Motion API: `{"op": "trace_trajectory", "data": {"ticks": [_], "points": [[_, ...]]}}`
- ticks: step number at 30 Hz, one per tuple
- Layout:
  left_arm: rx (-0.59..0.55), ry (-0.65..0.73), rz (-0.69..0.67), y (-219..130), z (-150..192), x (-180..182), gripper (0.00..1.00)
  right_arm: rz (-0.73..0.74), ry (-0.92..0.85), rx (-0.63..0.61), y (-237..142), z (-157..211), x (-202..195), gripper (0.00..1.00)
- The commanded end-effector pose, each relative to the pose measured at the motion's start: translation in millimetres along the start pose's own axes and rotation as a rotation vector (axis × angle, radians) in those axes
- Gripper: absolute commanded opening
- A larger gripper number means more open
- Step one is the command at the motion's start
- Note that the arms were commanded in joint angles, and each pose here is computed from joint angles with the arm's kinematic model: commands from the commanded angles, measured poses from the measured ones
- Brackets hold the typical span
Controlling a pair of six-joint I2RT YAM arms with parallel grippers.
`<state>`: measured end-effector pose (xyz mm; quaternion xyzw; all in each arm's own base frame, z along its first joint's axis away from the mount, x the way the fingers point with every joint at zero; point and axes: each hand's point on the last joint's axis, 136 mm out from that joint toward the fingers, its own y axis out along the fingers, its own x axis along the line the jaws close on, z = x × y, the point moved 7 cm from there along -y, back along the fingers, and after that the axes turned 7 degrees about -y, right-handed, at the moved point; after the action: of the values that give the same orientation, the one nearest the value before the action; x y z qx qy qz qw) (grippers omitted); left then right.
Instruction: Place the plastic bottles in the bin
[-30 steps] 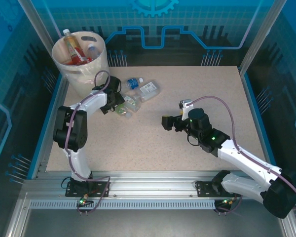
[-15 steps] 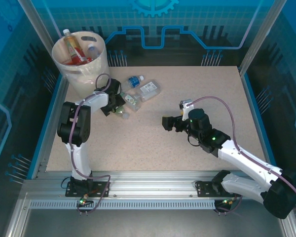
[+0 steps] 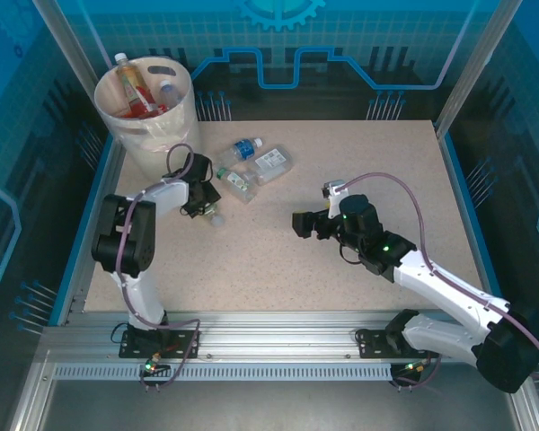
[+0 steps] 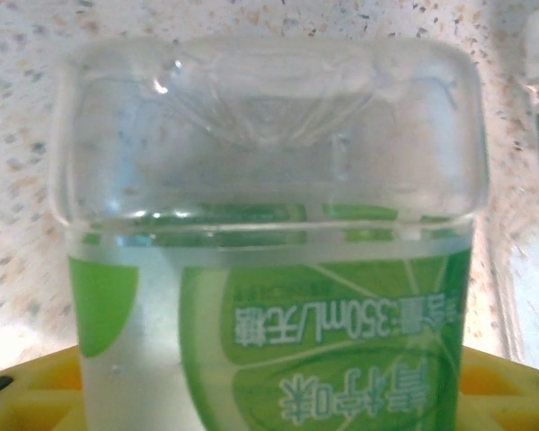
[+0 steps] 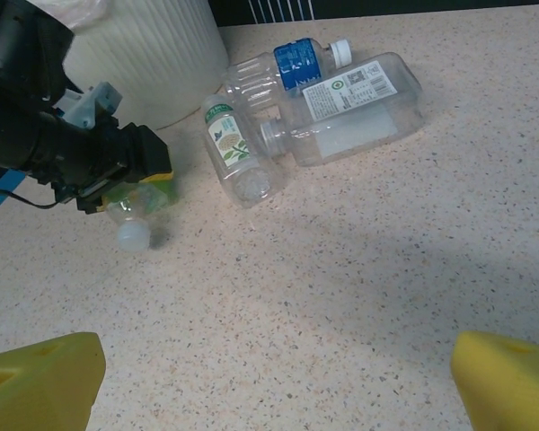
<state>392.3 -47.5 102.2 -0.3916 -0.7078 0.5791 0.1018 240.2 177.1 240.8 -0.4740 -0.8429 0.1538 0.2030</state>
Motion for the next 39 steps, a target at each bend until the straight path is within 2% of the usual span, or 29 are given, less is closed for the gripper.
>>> {"op": "trace_trajectory", "data": {"ticks": [1,9,13,16,21,24,27,35,39], "points": [[-0.103,0.061,0.128,-51,-8,-13,0.57,-0.034,-0.032,-0.044,-1,-17,4,1.0],[-0.373,0.223,0.423,-173,-34,-41,0.54,-0.069,-0.074,-0.139,-1,-36,10,1.0],[-0.518,0.31,0.496,-226,-58,-60,0.54,-0.08,-0.086,-0.156,-1,-42,13,1.0],[-0.632,0.289,0.513,-253,-87,-68,0.54,-0.089,-0.084,-0.156,0,-43,14,1.0],[-0.85,0.165,0.626,-285,-144,-78,0.55,-0.096,-0.072,-0.159,-2,-45,15,1.0],[-0.942,0.054,0.652,-289,-181,-80,0.55,-0.097,-0.059,-0.158,-3,-45,15,1.0],[-0.983,-0.03,0.665,-285,-210,-85,0.55,-0.087,-0.04,-0.156,-5,-44,14,1.0],[-0.997,-0.133,0.604,-244,-259,-114,0.56,-0.065,-0.011,-0.148,-5,-44,12,1.0],[-1.009,-0.176,0.575,-224,-274,-122,0.61,-0.06,-0.013,-0.134,-6,-43,12,1.0]]}}
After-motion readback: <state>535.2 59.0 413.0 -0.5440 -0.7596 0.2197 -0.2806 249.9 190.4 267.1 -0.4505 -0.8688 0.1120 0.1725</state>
